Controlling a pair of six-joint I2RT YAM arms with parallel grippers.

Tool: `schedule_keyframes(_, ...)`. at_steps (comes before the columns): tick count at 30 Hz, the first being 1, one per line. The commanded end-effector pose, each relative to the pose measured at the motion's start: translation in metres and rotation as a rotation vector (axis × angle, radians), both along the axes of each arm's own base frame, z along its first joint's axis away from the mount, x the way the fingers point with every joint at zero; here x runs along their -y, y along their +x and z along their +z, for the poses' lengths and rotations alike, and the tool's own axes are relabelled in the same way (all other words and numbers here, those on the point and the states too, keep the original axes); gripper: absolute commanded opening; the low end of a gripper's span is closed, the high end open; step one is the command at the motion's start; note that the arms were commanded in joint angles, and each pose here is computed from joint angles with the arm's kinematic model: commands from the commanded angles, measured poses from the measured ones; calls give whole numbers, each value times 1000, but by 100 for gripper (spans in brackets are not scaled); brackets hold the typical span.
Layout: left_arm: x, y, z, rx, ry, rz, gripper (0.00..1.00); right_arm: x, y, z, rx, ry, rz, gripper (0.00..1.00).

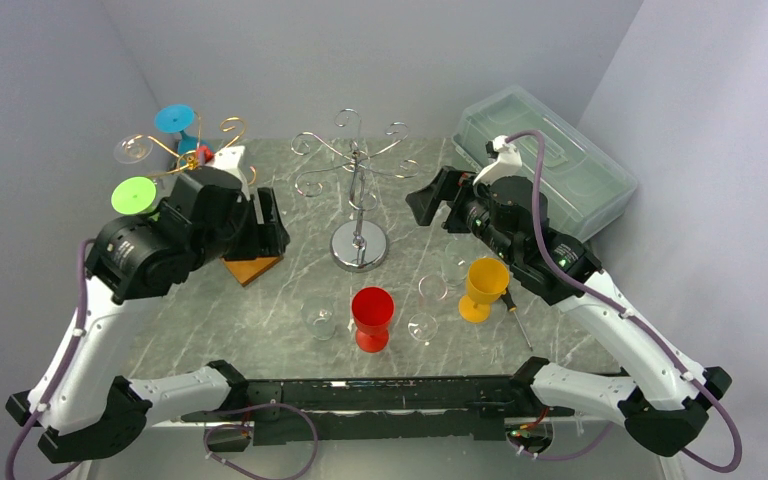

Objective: Take the wine glass off the wine glass rack
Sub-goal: Pick up the wine glass from the wine rack.

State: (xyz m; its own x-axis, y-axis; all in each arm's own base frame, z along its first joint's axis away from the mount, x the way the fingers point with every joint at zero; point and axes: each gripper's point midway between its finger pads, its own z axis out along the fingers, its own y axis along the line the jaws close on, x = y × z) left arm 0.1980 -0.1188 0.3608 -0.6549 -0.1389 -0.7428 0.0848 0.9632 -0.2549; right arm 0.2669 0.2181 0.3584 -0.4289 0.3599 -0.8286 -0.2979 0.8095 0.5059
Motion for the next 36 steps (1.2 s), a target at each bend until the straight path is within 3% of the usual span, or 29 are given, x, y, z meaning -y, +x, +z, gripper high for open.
schedule_keyframes(1, -6, 37, 37, 171, 88, 37, 89, 0, 1, 20, 33, 21, 3, 100)
schedule_keyframes(3, -13, 55, 48, 213, 149, 78, 99, 0, 2, 21, 32, 13, 4, 100)
schedule_keyframes(9, -61, 128, 62, 219, 122, 198, 99, -2, 2, 21, 24, -6, 14, 100)
schedule_keyframes(15, -122, 163, 91, 299, 135, 343, 99, -7, 2, 16, 10, -16, 41, 100)
schedule_keyframes(22, -180, 198, 88, 289, 160, 467, 99, -20, 3, 3, -18, -25, 89, 100)
schedule_keyframes(36, -205, 251, 54, 229, 214, 459, 94, -32, 8, -7, -39, -51, 130, 100)
